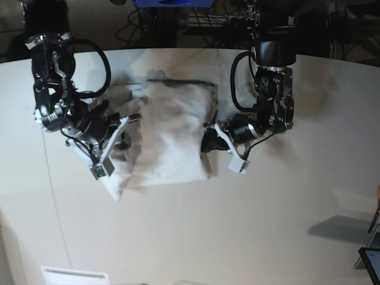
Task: Fold the T-shirt properly
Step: 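Lift the shirt end with the right gripper and fold it toward the left gripper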
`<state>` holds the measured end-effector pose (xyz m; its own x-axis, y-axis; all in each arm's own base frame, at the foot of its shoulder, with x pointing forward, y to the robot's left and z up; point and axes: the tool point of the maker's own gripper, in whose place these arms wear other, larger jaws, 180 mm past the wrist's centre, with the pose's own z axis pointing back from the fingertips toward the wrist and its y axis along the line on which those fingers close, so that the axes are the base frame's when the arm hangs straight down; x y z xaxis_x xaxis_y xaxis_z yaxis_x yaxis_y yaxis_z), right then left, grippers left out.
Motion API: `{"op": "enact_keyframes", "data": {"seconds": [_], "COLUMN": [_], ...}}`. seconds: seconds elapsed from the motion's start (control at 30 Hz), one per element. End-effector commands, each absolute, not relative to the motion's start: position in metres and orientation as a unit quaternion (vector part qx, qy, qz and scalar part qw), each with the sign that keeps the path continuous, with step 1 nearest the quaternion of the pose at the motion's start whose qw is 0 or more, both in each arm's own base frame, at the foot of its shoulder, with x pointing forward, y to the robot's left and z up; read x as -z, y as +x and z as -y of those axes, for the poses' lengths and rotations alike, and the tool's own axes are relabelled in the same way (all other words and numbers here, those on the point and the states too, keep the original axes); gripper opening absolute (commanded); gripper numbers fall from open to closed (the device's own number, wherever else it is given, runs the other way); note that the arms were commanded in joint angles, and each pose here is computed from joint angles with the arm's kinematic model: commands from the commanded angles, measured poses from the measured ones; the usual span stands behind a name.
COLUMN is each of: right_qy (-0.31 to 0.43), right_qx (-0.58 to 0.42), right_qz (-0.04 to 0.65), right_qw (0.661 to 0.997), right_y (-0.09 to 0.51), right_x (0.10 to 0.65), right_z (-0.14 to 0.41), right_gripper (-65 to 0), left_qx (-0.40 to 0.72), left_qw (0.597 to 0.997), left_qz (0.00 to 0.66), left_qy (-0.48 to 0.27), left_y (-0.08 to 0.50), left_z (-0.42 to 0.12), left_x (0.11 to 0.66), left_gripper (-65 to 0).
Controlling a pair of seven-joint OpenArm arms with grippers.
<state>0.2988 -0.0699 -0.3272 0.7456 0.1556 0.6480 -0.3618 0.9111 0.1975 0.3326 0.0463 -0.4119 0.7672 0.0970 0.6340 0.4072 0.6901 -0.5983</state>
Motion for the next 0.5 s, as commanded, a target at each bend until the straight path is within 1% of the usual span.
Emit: {"op": "enact_keyframes", "data": {"seconds": [0.0, 0.2, 0.33, 0.47], "right_qy": [0.158, 0.145, 0.143, 0.123], "right_qx": [-0.14, -0.126, -0.123, -0.126], "right_qz": [0.358, 0.347, 0.354, 0.354], "right_qw": [0.91, 0.918, 0.916, 0.919], "right_y": [0.308, 0.301, 0.299, 0.293], "right_x": [0.313, 0.321, 0.322, 0.328], "right_z": [0.066, 0.048, 0.033, 0.022], "right_gripper": [-65.0, -65.0, -65.0, -65.0], "left_qx": [0.095, 0.095, 0.095, 0.095], "left_qw": [0.856, 0.856, 0.856, 0.856], "left_qz": [0.325, 0.325, 0.324, 0.325], "left_qy": [-0.39, -0.39, -0.39, -0.39], "left_y": [0.333, 0.333, 0.332, 0.333], "left_z": [-0.041, -0.041, -0.041, -0.041], "left_x": [0.409, 0.409, 0.41, 0.409], "left_gripper": [-65.0, -65.0, -65.0, -65.0]}}
